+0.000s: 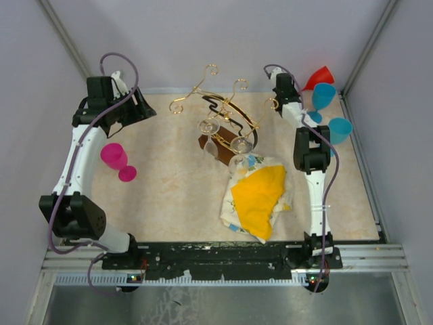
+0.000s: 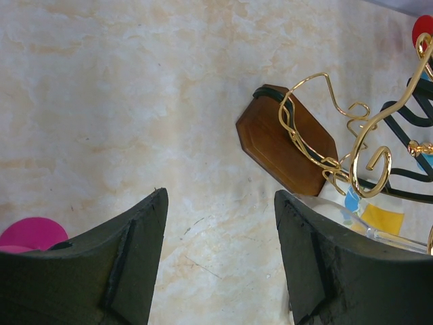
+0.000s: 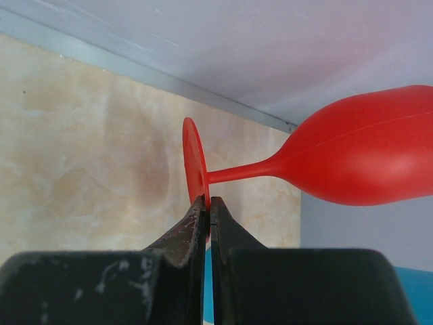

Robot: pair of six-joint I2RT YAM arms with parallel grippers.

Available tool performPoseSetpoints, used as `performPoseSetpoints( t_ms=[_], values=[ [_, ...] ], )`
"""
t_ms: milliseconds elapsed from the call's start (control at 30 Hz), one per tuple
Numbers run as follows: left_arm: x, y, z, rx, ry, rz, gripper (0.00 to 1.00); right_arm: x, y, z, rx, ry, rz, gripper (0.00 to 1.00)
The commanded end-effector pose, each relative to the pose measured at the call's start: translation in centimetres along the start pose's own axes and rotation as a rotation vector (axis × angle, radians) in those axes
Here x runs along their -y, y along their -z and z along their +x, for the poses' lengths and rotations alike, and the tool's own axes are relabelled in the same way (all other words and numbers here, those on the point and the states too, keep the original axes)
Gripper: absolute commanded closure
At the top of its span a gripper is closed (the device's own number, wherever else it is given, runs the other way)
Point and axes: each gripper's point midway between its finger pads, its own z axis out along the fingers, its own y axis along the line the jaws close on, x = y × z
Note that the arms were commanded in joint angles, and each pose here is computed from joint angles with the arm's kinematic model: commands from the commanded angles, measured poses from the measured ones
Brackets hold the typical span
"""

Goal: Take the wine glass off the wine glass rack

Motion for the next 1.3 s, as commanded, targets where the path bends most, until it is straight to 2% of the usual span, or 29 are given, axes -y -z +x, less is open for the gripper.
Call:
performPoseSetpoints(
  t_ms=[0, 767, 1267],
  values=[
    [0.3, -0.6, 0.0, 0.002, 0.000, 0.025, 0.30, -1.4, -0.5, 0.1, 0.009, 0.061, 0.048, 1.00],
    [0.6, -0.9, 0.8, -0.005, 0.008, 0.065, 0.30, -7.2, 0.0, 2.2, -0.035, 0.282, 0.038, 1.00],
    [1.0, -0.7, 1.0, 0.009, 0.016, 0.095, 0.29, -9.5, 2.4, 4.1, -0.069, 0.417, 0.050, 1.00]
  ],
)
